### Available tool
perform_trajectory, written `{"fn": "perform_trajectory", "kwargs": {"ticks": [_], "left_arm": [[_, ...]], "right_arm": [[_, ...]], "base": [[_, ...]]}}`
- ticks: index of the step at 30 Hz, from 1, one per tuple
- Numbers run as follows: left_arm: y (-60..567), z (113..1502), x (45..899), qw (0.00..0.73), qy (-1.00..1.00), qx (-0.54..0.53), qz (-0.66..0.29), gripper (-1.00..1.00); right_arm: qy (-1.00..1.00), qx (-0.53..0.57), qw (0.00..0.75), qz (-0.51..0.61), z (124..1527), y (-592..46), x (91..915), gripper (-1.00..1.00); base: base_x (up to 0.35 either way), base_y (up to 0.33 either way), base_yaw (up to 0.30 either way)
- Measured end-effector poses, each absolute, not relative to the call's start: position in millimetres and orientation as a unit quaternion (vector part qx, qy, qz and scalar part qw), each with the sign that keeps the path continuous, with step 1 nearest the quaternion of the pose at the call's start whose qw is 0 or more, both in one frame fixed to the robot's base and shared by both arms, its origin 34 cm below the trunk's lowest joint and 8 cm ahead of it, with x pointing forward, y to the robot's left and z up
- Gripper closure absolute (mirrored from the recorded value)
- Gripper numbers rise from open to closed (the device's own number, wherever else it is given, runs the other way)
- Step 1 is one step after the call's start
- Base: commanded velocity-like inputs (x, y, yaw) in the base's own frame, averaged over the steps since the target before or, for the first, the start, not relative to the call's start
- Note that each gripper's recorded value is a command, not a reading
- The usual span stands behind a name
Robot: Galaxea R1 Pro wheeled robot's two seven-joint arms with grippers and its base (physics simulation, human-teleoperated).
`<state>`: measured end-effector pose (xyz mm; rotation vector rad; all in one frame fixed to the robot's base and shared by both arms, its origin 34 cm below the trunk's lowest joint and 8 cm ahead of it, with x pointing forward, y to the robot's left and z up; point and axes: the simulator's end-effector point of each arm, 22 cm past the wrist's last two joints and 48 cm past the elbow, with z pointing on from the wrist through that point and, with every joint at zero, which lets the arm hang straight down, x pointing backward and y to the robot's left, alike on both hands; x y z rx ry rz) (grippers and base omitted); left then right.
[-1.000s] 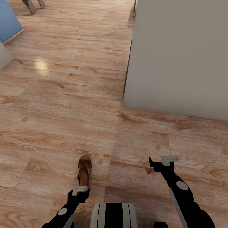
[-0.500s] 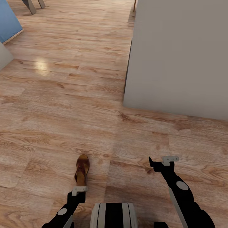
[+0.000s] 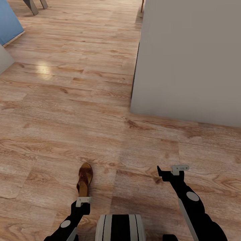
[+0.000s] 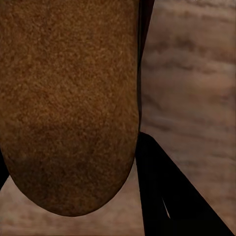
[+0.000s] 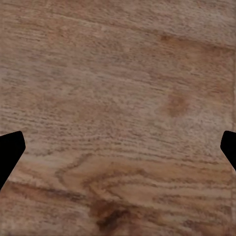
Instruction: Pick up the two gym shoes and the two sandals from the corridor floor and place them onto the hallstand (shoe rack) in the corridor, making sure they are on the rack and not on the floor. Arrange them so the two gym shoes are next to each other and the two sandals are next to each other.
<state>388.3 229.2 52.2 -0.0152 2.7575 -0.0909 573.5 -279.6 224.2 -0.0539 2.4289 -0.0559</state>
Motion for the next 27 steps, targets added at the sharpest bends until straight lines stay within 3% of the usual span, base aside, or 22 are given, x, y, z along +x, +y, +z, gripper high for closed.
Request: {"fn": "perform_trajectory", "kwargs": {"ticks": [27], "left_arm": [[253, 87, 436, 0.244, 0.970, 0.001, -0.015, 1.00]], "right_arm": [[0.921, -0.021, 0.389, -0.025, 271, -279, 595, -1.00]], "base": [[0.000, 0.000, -0.001]]}}
